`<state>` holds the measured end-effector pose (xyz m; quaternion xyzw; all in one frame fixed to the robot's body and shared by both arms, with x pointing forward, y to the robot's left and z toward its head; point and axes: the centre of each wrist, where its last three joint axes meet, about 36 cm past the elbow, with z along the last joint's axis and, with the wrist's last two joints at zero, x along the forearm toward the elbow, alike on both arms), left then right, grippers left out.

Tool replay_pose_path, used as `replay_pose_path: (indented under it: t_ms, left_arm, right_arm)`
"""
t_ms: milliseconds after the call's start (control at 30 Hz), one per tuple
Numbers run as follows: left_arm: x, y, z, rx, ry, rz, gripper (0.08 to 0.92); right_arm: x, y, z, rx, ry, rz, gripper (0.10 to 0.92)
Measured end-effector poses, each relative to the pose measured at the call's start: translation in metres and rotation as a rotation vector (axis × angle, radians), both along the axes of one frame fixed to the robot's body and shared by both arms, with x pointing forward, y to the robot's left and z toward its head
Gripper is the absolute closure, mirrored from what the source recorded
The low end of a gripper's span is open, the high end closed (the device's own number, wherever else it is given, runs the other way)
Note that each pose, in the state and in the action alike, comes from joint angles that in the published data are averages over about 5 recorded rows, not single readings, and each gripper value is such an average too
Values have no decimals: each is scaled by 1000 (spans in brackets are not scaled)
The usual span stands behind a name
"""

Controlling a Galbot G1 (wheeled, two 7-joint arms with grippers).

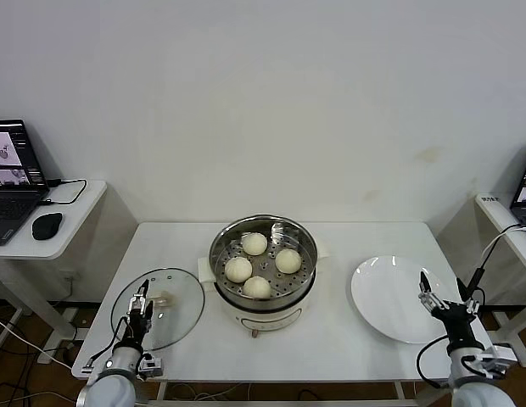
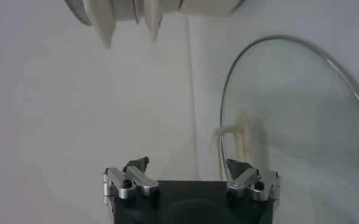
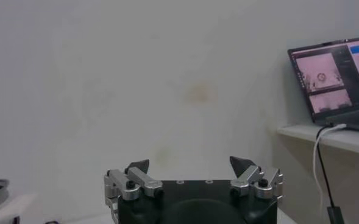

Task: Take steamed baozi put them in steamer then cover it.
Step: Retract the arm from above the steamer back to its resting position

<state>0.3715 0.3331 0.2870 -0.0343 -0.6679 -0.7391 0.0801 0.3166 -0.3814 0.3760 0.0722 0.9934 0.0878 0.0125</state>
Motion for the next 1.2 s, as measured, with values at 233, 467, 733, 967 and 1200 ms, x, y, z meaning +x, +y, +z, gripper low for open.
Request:
replay_pose_path:
  t_ms: [233, 467, 733, 967, 1200]
  left_arm:
    - [12, 1, -2, -3, 1, 11, 177]
    - [25, 3, -4, -15, -1, 34, 177]
    - [40, -1, -4, -38, -12, 54, 177]
    - [47, -4, -8, -54, -18, 70, 180]
    - [46, -6, -15, -68, -14, 73, 331]
  right_arm:
    - [0, 0, -1, 1, 0, -5, 200]
    - [-3, -4, -1, -6, 3, -14, 200]
    - [-4, -5, -1, -5, 4, -20, 199]
    - [-5, -6, -1, -7, 5, -21, 199]
    - [-8, -7, -2, -11, 8, -20, 200]
